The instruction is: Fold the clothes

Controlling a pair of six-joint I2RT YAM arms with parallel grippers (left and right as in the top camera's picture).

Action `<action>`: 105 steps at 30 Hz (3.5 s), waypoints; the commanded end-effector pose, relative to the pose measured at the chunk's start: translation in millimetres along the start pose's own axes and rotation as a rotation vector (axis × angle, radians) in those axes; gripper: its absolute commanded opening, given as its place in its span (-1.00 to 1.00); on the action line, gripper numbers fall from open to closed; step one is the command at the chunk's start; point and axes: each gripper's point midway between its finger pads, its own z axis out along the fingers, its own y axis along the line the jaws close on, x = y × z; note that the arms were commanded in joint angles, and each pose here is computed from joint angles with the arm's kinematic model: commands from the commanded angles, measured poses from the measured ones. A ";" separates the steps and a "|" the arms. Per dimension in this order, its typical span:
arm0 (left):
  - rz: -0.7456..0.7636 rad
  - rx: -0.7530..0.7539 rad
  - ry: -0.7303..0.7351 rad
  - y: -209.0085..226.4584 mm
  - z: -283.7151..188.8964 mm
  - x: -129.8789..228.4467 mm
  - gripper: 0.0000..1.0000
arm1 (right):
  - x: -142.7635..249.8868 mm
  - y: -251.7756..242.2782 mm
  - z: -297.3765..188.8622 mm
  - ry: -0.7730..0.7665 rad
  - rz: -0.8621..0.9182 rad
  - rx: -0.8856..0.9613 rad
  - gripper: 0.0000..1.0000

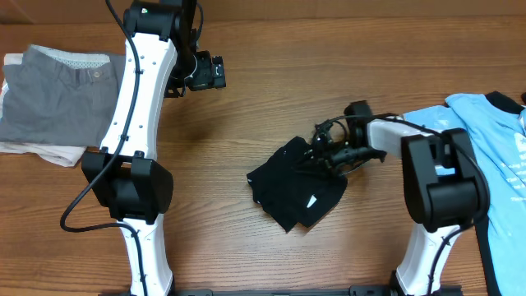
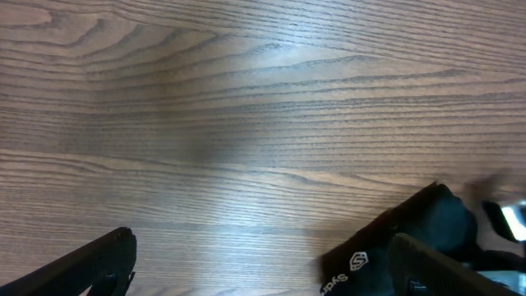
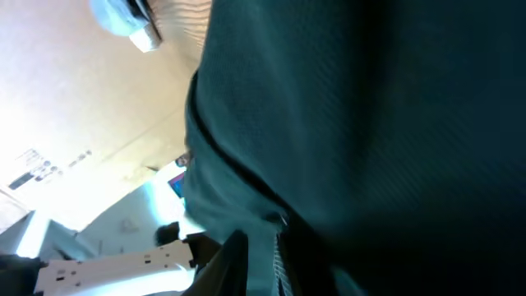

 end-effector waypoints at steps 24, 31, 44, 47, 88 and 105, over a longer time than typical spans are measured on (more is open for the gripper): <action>-0.002 -0.016 -0.002 5.1 5.2 -3.4 1.00 | 87.0 76.2 61.1 0.127 -0.280 0.168 -0.44; -0.017 -0.020 0.003 11.9 4.7 -4.0 1.00 | 99.4 37.4 88.0 0.199 -0.184 0.135 -0.25; -0.017 -0.022 0.011 12.5 4.7 -2.0 1.00 | 111.0 0.6 89.2 0.219 0.029 0.191 -0.49; -0.017 -0.022 0.010 12.3 4.7 -2.3 1.00 | 101.3 19.4 77.9 0.148 -0.020 0.246 -0.42; 0.303 0.763 0.281 -78.5 119.3 93.7 0.99 | 34.5 112.9 -183.5 -0.668 -0.035 0.735 0.96; 0.402 0.729 0.386 -120.2 148.3 146.5 1.00 | 25.8 121.0 -184.2 -0.698 -0.067 0.708 1.00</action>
